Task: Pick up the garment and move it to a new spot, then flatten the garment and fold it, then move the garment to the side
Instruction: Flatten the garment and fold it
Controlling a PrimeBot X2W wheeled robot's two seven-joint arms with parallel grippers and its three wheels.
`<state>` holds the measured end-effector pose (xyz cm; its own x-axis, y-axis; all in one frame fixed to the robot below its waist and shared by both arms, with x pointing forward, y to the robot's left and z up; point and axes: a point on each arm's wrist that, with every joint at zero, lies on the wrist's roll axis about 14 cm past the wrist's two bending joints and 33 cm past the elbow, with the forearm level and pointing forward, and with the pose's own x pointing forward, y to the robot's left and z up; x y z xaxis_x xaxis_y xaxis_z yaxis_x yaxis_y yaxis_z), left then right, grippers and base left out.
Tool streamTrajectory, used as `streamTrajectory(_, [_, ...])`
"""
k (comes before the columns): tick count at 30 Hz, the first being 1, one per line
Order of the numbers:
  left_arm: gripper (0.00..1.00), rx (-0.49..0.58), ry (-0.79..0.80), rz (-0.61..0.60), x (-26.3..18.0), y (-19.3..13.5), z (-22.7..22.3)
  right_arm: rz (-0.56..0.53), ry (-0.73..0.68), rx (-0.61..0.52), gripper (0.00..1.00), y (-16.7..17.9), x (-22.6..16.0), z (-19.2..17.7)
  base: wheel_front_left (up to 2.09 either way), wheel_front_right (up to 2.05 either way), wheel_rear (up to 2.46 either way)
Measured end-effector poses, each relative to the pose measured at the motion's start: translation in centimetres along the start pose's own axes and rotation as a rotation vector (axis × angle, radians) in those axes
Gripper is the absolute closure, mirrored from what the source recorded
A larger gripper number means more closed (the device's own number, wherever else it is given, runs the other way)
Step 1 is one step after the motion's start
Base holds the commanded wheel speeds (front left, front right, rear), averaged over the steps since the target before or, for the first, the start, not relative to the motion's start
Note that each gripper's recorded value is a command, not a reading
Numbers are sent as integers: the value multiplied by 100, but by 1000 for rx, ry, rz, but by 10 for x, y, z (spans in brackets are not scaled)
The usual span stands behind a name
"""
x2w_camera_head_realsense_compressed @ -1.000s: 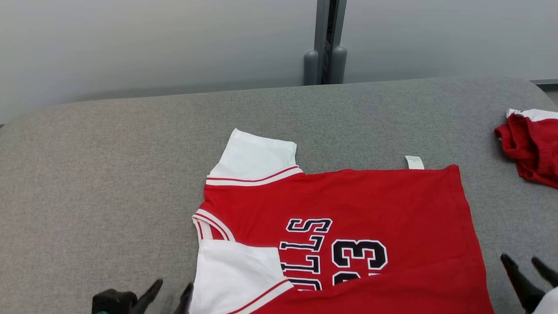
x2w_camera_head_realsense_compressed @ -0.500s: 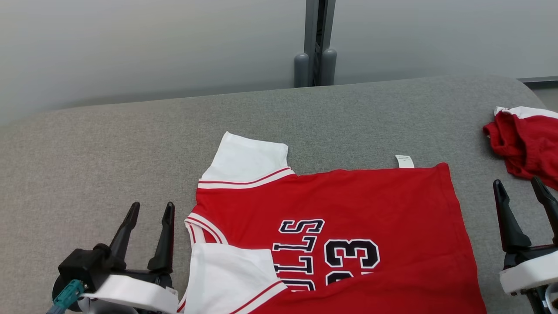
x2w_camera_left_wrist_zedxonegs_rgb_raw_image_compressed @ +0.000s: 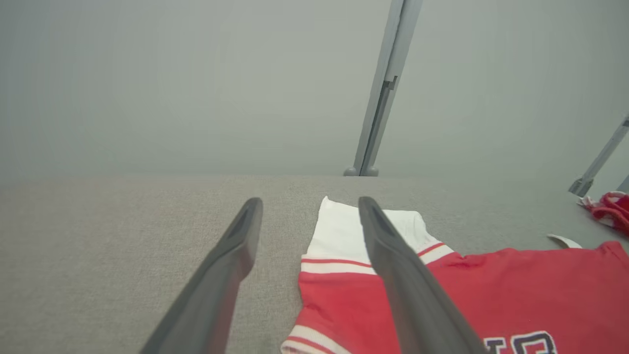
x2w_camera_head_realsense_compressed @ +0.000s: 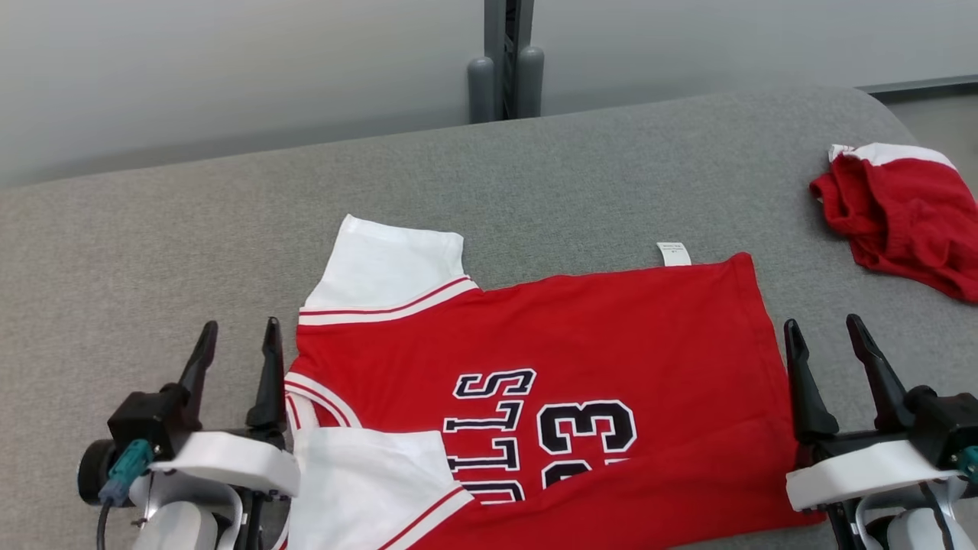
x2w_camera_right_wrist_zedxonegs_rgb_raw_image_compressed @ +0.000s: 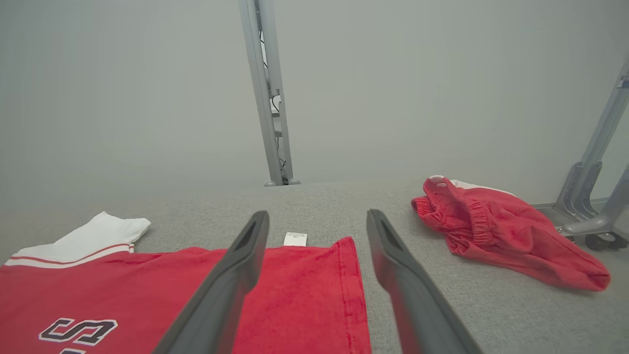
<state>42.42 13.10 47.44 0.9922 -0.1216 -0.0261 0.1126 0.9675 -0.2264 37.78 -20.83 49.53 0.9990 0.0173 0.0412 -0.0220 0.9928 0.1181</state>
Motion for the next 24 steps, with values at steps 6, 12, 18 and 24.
streamTrajectory(6, [0,145,132,-64,39,1,-26,-40,21,23,0,-9,3,-9,0,0,0])
streamTrajectory(12, [0,264,269,-164,86,-11,-45,-90,55,27,0,-22,1,-21,0,0,0])
streamTrajectory(18, [0,358,388,-225,128,-22,-64,-116,88,26,0,-27,1,-32,0,0,0])
streamTrajectory(24, [0,427,498,-259,151,-24,-90,-136,112,26,0,-31,2,-40,0,0,0])
